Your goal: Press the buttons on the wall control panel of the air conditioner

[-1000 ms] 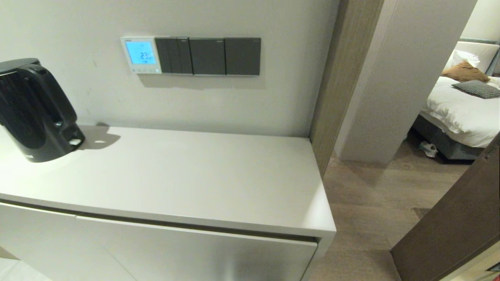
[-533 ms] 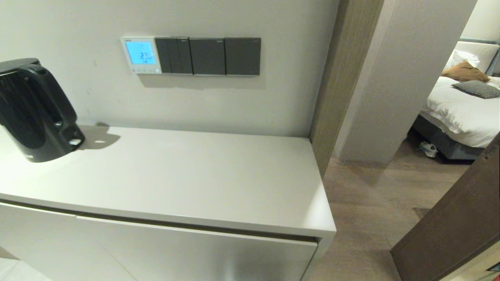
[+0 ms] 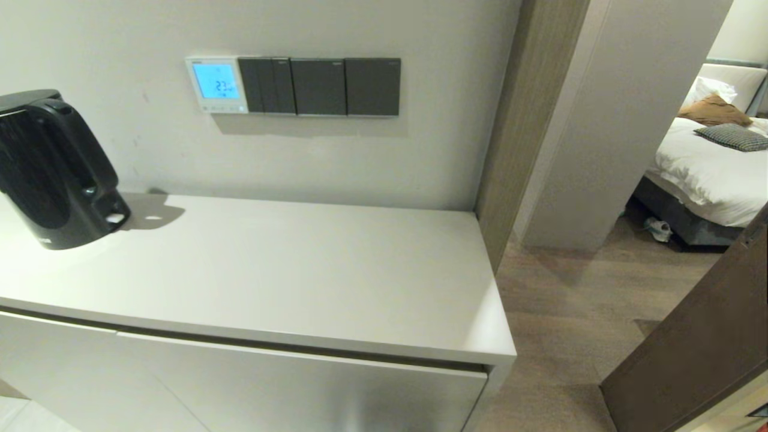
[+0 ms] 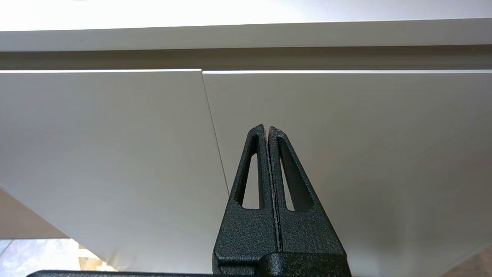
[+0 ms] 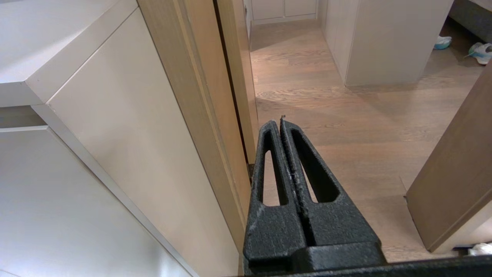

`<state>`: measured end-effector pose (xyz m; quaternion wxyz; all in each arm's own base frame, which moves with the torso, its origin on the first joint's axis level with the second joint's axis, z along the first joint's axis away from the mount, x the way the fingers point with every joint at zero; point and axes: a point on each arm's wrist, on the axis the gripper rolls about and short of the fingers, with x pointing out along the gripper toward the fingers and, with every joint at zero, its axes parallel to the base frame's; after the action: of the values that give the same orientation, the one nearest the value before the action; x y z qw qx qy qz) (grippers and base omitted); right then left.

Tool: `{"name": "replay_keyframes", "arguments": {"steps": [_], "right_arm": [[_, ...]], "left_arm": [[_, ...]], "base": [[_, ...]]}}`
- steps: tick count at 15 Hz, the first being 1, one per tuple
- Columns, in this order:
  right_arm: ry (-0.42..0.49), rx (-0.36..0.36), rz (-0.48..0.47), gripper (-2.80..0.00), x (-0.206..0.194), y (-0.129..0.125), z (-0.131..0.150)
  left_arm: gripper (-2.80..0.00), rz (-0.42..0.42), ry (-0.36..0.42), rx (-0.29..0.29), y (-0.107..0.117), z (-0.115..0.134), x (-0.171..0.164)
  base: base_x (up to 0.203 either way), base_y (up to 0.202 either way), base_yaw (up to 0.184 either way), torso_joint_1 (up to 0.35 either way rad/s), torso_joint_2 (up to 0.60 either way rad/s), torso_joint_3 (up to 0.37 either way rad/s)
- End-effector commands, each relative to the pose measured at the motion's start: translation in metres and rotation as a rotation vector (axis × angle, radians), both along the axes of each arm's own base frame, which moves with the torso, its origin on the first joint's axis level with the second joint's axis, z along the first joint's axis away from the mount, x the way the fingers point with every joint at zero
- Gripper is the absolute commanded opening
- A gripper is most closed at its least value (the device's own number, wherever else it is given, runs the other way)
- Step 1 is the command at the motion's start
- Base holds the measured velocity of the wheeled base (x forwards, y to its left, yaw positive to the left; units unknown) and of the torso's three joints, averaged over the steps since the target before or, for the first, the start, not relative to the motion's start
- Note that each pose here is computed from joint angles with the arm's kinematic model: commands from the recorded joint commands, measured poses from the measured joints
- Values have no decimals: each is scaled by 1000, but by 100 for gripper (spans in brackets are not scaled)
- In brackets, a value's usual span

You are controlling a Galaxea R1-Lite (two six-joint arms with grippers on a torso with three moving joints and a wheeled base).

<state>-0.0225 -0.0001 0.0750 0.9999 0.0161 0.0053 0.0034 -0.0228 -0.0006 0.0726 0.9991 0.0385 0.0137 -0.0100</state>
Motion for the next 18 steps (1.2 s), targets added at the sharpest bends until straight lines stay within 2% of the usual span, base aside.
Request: {"name": "replay_keyframes", "arguments": {"steps": [1,5,12,18], "right_arm": [[3,0,1,-280,0,0,0],[3,0,1,-280,0,0,0],[3,0,1,-280,0,0,0],[3,0,1,-280,0,0,0]], "left_arm": [[-280,1,-1,1,0,0,0],[-280,1,-2,-1,0,0,0],[-280,17,-5,-44,0,0,0],[-280,17,-5,-46,0,0,0]], "base": [[0,0,0,0,0,0],[0,0,0,0,0,0],[0,0,0,0,0,0],[0,0,0,0,0,0]]}}
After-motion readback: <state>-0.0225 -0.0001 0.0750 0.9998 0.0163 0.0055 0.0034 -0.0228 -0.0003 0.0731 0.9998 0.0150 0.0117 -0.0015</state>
